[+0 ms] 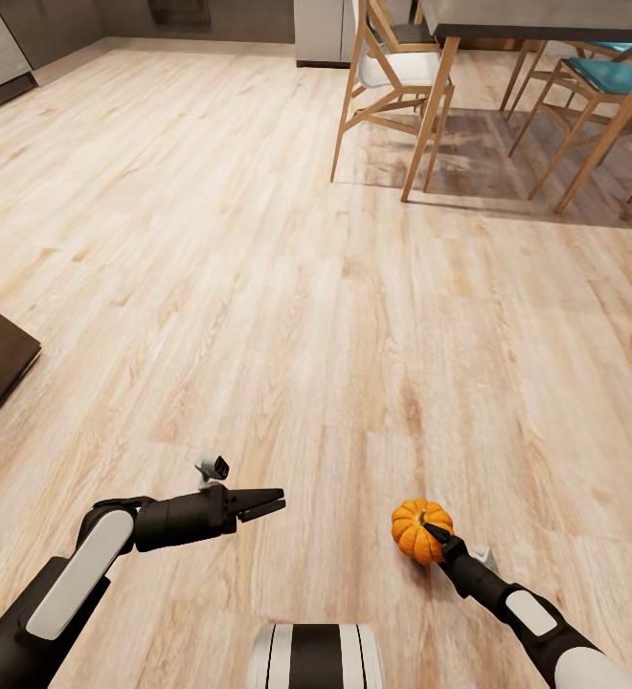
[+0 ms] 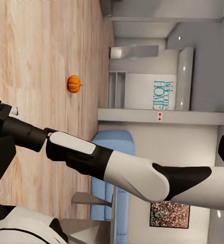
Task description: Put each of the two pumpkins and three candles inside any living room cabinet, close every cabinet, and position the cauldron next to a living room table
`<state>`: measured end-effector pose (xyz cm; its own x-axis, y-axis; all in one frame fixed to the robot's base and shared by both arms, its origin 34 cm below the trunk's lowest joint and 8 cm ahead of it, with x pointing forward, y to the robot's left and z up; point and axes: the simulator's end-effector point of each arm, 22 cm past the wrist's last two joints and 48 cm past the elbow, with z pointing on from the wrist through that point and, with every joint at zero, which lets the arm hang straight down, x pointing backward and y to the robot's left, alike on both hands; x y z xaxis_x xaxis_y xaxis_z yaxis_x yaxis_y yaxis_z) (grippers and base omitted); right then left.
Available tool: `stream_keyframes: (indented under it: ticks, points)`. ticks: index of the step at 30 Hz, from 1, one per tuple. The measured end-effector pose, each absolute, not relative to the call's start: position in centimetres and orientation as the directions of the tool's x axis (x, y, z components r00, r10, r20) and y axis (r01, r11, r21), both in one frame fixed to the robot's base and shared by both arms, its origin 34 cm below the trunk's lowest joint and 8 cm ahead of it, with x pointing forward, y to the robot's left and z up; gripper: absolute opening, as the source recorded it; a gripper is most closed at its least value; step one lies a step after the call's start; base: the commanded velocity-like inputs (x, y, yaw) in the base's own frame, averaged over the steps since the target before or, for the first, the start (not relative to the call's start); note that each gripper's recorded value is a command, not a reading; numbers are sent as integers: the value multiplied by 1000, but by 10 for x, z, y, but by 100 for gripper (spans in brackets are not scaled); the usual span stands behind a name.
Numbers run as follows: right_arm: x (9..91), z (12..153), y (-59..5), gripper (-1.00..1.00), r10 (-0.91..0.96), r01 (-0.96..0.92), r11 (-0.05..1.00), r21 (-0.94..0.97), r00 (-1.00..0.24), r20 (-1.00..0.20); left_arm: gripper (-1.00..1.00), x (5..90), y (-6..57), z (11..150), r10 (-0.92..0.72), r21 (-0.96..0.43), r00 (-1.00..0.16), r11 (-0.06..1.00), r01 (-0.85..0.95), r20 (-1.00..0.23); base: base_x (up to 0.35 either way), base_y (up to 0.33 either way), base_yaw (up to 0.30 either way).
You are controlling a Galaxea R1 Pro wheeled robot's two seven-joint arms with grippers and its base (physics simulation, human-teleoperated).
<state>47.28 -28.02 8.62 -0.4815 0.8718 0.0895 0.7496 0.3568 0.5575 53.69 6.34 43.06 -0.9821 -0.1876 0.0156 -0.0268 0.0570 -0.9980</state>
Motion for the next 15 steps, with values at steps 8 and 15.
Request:
stream_keyframes:
  ticks: [8, 15]
  points:
    - [475, 88, -281, -100, 872, 747, 356, 561, -482, 88, 100, 537, 63, 433, -187, -998, -982, 56, -23, 12, 0, 0, 0]
    - [486, 100, -281, -100, 873, 731, 355, 583, -482, 74, 100, 537, 62, 446, -184, -998, -983, 56, 5, -15, 0, 0, 0]
